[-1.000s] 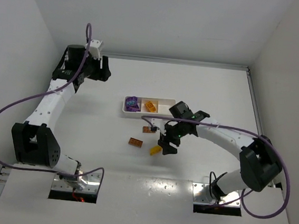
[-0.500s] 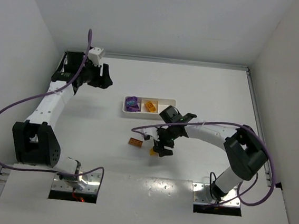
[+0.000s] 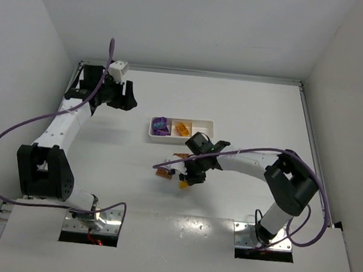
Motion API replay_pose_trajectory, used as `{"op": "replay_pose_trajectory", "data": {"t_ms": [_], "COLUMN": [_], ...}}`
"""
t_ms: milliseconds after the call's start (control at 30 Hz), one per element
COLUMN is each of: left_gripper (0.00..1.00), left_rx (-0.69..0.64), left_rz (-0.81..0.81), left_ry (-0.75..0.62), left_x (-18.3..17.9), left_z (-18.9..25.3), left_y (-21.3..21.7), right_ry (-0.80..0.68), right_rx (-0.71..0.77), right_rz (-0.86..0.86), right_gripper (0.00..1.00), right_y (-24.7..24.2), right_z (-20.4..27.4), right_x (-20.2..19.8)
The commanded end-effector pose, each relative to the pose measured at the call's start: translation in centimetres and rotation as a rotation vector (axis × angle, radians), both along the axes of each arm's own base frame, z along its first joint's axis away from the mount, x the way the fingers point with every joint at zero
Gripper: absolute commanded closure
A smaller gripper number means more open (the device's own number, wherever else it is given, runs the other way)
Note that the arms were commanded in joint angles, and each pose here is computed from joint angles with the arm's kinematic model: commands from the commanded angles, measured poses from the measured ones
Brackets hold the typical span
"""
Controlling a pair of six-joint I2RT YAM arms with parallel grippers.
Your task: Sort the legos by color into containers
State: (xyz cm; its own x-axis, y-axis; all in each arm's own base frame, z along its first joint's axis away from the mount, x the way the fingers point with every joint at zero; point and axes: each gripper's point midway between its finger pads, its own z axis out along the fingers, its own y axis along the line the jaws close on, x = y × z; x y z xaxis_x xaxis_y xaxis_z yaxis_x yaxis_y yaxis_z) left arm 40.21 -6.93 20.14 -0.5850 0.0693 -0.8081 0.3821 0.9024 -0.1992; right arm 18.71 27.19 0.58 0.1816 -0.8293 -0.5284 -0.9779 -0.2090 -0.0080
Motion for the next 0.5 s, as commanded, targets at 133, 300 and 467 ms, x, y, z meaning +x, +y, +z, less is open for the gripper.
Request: {"op": "replay_pose_trajectory", "data": {"t_ms": [133, 300, 467], "left_gripper": [0.31, 0.31, 0.31], "left_rx": [-0.007, -0.014, -0.043], "left_rz": [-0.005, 0.001, 0.011], "left_ry": [-0.038, -0.043, -0.047], "left_x": [0.3, 0.2, 0.4], "left_z": [0.7, 0.6, 0.8], "left_y": [0.2, 0.2, -0.1], "right_ry": [-0.106, -0.156, -0.225], "right_rx": [0.089, 0.214, 0.265], "right_rz": [-0.106, -0.264, -0.338], "right_gripper": [0.86, 0.86, 0.86], "right_y": [2.0, 3.1, 3.6], "right_z": [4.0, 10.4, 13.7], "right_x": [4.7, 11.0, 15.5]}}
